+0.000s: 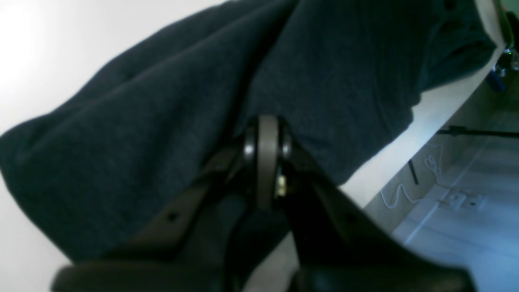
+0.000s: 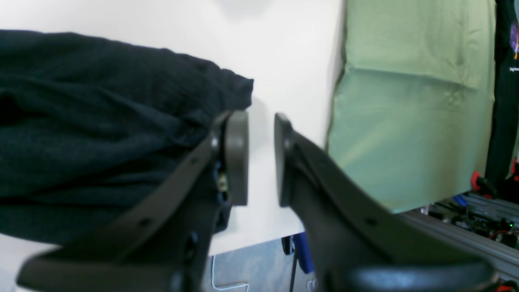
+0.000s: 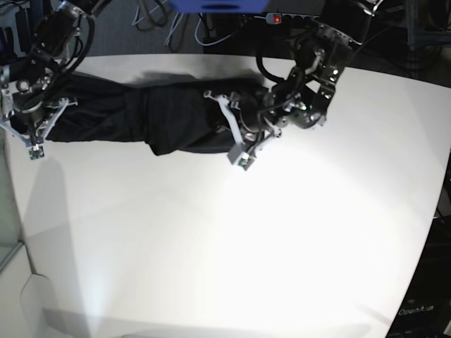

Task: Fold the T-shirt properly
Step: 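Lay the folded end onto the band's middle with the left gripper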

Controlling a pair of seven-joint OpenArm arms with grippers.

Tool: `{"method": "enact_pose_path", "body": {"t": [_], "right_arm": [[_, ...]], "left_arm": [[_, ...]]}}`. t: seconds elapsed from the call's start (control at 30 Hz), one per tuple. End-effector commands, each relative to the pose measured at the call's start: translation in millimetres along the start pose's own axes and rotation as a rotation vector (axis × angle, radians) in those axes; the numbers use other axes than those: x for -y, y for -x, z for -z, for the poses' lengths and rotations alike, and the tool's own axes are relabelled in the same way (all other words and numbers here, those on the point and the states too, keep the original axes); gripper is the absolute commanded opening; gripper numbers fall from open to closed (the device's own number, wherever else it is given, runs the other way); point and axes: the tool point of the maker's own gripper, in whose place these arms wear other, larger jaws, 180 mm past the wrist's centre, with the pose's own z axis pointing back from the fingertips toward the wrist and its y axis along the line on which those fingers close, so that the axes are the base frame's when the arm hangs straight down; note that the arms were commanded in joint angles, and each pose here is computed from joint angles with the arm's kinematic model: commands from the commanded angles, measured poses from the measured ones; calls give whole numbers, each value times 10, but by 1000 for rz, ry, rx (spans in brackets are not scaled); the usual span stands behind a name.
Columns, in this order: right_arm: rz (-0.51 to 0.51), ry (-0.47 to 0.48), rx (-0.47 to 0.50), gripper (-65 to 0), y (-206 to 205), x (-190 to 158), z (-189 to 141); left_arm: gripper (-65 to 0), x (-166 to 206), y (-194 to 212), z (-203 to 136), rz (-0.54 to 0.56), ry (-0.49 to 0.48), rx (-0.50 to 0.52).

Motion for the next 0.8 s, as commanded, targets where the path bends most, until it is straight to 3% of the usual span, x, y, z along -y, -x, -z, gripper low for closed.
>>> {"method": "enact_pose_path", "body": {"t": [0.0, 0.17, 0.33, 0.63, 0.77], "right_arm": [[5, 32, 33, -558, -101, 112, -27], [7, 35, 30, -557, -95, 123, -28], [6, 41, 25, -547, -79, 150, -29], [7, 43, 24, -332, -76, 157, -32], [14, 35, 25, -312, -80, 129, -28]], "left_arm": [[-650, 44, -157, -18, 9, 15, 52], [-650, -181, 91, 101, -43, -21, -24], [-650, -439, 159, 176, -108, -64, -10], [-650, -727, 382, 80, -117, -120, -48], [-650, -884, 453, -22, -107, -153, -67]]}}
